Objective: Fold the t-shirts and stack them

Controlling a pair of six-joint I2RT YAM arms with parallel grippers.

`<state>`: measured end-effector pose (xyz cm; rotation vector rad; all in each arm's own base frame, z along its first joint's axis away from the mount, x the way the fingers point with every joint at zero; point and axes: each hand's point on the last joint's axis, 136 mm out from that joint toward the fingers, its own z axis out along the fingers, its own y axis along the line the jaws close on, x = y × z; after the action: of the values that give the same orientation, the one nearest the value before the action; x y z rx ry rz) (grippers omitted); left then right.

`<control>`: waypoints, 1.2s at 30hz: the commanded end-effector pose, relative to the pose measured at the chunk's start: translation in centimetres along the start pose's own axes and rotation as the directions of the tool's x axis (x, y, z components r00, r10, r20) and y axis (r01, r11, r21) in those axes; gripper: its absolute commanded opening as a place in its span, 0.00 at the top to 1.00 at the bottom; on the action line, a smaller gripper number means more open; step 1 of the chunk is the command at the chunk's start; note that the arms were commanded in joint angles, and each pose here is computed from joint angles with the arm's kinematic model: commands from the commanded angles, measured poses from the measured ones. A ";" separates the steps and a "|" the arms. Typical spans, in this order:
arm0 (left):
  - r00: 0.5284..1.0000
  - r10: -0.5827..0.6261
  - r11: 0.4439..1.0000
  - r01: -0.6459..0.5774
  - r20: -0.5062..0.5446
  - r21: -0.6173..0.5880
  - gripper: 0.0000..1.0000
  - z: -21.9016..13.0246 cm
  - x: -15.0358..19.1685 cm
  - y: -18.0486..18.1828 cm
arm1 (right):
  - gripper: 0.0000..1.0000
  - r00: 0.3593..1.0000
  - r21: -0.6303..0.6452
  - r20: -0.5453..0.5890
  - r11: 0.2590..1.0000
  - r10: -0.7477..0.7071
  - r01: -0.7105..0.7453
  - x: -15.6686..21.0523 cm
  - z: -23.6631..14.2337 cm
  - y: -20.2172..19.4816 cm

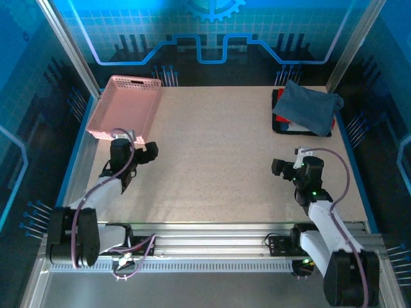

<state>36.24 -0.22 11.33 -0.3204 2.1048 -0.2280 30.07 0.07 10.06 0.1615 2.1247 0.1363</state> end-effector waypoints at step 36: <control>0.960 0.183 0.980 -0.195 0.212 0.033 0.01 3.7 -0.3 0.6 | 0.00 0.952 -0.048 0.154 0.961 -0.263 0.273 -4.1 8.7 3.4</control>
<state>38.78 0.36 7.91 -0.1411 1.9581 -0.1339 39.21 2.37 8.46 -0.1175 1.9965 0.0274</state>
